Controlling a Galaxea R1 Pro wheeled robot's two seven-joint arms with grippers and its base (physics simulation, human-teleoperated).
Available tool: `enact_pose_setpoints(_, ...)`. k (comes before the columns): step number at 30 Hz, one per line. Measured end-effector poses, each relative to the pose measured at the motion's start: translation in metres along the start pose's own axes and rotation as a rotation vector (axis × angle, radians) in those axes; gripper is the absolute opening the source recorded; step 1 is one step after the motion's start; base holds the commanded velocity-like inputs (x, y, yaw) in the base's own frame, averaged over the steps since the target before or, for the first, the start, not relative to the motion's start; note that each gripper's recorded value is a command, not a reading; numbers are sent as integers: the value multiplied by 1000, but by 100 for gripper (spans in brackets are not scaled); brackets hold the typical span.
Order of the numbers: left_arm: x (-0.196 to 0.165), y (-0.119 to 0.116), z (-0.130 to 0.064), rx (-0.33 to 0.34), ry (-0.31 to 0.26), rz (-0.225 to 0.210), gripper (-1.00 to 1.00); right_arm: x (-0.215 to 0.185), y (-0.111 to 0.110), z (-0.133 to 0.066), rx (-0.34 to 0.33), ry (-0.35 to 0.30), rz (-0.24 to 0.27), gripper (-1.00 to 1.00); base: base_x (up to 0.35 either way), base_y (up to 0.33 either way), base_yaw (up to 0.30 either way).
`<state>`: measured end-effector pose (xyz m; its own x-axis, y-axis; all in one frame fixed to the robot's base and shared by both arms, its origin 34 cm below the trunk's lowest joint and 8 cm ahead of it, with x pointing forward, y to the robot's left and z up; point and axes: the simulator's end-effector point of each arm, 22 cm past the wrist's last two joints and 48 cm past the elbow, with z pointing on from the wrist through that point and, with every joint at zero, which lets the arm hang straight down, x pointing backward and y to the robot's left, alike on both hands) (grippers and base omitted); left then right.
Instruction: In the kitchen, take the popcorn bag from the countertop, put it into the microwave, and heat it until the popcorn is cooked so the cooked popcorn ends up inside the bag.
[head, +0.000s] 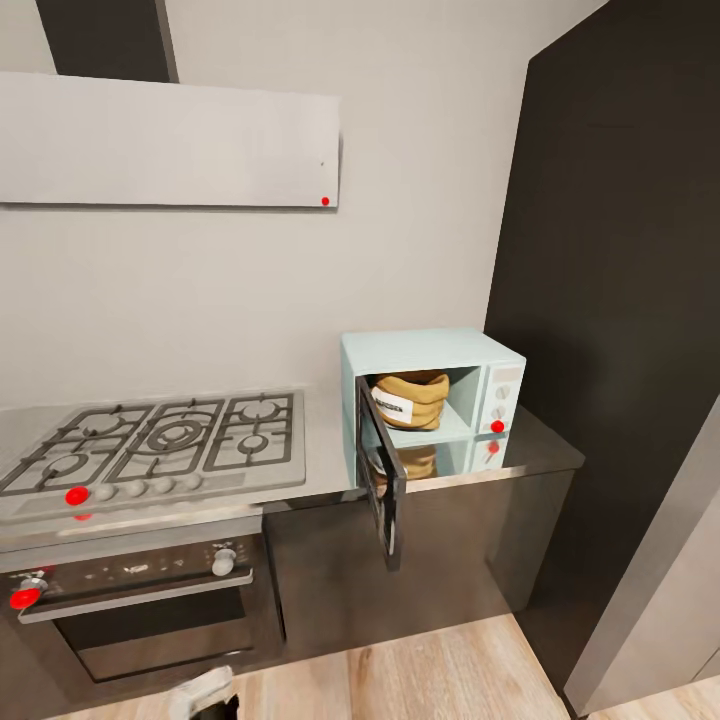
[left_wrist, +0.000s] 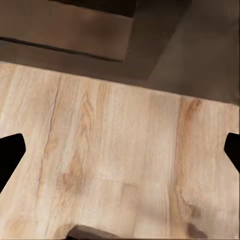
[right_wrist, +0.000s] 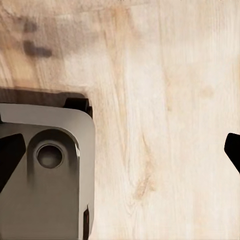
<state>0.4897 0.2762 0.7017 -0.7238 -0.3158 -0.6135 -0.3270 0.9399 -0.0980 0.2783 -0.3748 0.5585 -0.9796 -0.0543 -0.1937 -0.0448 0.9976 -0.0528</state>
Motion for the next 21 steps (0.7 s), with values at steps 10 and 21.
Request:
enact_pose_setpoints(10,-188,-213,-89,373,-262,35,100,1,1,0,-1,5,-33,100,0,0,0)
enact_pose_setpoints(21,-254,-254,-144,395,-498,65,100,1,7,1,-2,4,-24,100,0,0,0)
